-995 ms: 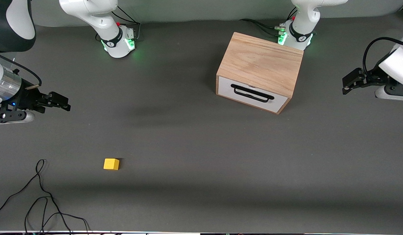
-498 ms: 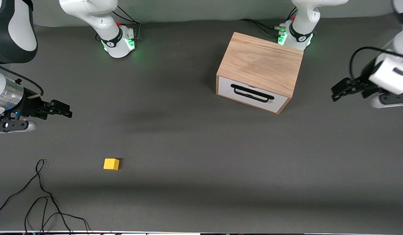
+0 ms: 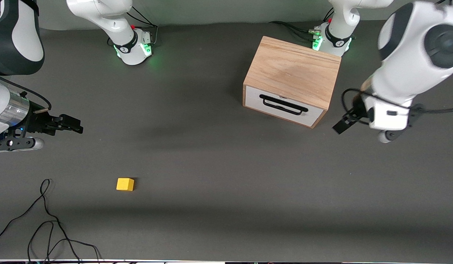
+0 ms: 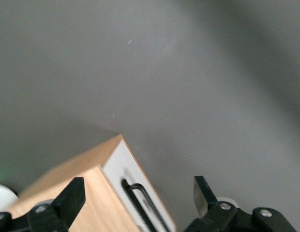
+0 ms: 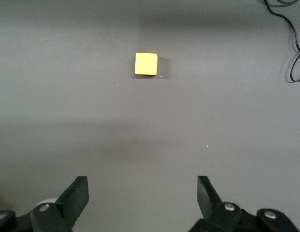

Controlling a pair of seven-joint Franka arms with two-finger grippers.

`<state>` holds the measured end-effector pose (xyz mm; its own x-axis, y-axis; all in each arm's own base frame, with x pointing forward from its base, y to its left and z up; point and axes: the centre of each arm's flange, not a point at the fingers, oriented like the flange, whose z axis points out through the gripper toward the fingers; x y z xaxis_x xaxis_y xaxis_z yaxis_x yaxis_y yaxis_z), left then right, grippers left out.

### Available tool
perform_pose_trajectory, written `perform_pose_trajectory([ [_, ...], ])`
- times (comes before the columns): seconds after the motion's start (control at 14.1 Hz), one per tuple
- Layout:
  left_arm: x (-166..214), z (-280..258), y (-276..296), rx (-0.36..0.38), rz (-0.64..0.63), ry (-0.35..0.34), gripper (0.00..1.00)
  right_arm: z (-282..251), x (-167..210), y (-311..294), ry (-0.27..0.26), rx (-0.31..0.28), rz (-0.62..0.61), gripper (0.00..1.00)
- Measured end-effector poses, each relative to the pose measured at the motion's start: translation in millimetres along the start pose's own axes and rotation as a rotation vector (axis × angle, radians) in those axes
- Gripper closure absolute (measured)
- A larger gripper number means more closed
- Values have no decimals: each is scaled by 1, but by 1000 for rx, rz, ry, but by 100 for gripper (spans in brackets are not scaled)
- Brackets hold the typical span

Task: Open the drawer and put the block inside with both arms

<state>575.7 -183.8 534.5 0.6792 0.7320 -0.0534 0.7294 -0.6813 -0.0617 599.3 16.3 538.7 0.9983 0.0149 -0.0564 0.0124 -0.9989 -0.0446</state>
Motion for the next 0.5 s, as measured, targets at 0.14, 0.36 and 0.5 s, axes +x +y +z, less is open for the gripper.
perform_pose_trajectory([
  [0.14, -11, 30, 17, 46, -122, -20, 0, 7, 3, 0, -11, 0, 0, 0],
  [0.36, -38, 87, 45, 138, -302, -35, 0, 16, 6, 0, -27, -1, 2, 0],
  [0.5, -50, 127, 61, 192, -362, -39, 0, 19, 8, 1, -32, -1, 3, 0],
])
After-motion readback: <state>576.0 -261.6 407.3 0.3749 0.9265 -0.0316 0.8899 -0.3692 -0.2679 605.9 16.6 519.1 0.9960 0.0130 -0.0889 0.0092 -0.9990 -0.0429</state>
